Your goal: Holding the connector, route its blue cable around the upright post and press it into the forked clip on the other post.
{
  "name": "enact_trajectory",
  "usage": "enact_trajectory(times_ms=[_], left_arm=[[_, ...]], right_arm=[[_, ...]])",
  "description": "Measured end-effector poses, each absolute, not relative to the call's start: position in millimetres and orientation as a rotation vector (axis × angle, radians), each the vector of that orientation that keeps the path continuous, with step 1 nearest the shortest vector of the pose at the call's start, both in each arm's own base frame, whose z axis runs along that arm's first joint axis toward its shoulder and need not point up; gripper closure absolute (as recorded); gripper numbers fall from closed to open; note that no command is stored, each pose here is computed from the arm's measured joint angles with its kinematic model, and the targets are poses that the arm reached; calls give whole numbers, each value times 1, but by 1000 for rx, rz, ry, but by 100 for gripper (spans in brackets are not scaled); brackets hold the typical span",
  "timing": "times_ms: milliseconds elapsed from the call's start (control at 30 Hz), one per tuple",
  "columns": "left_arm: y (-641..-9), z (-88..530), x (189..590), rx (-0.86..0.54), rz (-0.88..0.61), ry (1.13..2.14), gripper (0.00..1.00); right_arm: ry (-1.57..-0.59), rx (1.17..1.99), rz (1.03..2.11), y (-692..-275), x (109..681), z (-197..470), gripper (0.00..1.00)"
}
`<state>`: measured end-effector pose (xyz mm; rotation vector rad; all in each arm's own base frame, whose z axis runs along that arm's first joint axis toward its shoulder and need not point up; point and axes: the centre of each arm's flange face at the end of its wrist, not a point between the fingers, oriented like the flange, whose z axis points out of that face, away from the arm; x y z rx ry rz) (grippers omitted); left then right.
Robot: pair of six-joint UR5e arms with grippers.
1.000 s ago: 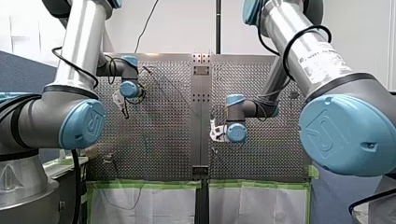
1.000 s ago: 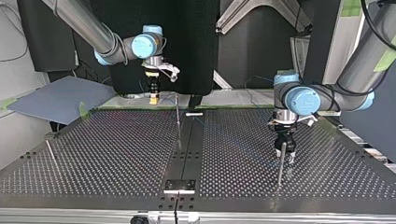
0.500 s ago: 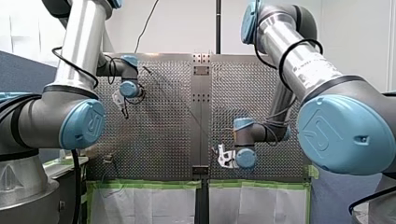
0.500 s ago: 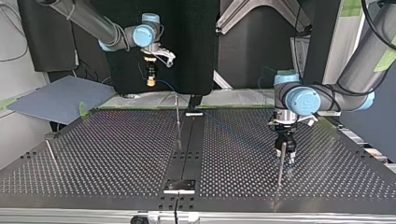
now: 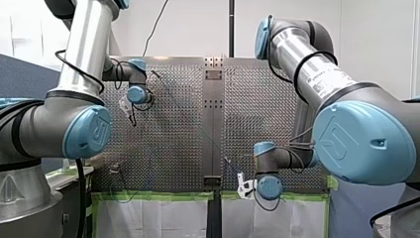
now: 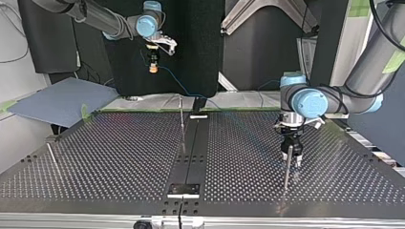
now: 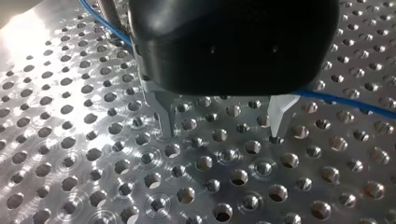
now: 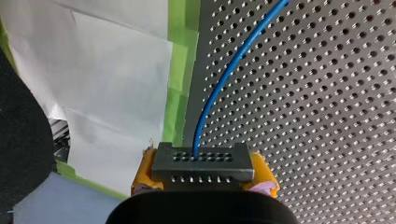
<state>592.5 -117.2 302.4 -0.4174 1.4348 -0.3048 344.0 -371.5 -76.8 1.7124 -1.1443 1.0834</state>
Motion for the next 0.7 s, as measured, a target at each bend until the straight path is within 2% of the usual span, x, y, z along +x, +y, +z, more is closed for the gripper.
enact_trajectory(times_ms=[333, 700], left_arm=[[-119, 302, 592, -415, -305, 1439, 0], [-119, 302, 592, -414, -301, 1441, 0]], right_arm=[[-1183, 1610, 1105, -413, 327, -102, 100], [-1153, 1583, 1160, -448, 327, -132, 100]])
